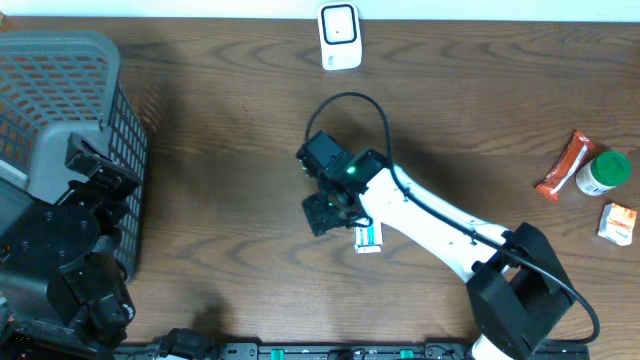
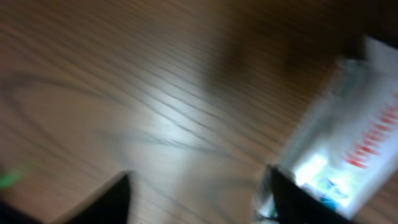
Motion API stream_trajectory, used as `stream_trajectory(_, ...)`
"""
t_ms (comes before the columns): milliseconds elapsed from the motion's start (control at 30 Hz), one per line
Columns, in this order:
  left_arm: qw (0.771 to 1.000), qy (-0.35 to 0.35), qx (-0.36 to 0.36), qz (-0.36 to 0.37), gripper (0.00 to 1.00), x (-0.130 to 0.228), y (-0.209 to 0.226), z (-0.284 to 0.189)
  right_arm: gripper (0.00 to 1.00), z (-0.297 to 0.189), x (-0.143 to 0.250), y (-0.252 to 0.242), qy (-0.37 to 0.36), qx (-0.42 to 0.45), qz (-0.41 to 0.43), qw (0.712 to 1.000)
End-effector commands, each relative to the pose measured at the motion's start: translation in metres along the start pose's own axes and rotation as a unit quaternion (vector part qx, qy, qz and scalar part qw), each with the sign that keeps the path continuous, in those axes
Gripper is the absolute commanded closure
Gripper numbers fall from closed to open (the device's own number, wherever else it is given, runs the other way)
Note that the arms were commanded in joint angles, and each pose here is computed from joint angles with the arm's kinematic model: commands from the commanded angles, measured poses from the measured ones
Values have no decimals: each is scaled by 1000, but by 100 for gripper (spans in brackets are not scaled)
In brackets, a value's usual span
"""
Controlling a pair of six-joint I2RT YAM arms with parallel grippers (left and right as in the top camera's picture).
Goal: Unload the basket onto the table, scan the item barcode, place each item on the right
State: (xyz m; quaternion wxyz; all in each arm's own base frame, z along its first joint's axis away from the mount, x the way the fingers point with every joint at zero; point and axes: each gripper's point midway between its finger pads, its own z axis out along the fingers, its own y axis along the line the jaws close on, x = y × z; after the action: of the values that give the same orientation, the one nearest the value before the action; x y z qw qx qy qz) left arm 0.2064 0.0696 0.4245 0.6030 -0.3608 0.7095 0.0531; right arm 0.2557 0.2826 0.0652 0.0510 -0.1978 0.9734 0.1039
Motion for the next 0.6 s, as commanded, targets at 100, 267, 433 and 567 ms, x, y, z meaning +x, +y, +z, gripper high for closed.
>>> stream_trajectory(100,1000,-4,-8,7,0,-1,3,1,99,14,3,18,0,-28,6,1000)
stream_trajectory(267,1000,-4,-8,7,0,-1,3,1,99,28,16,8,21,-12,11,1000)
stream_trajectory(433,1000,-4,-8,7,0,-1,3,1,99,41,32,-1,39,-1,14,999)
stream_trajectory(567,1000,-4,-8,7,0,-1,3,1,99,48,40,-10,46,8,18,999)
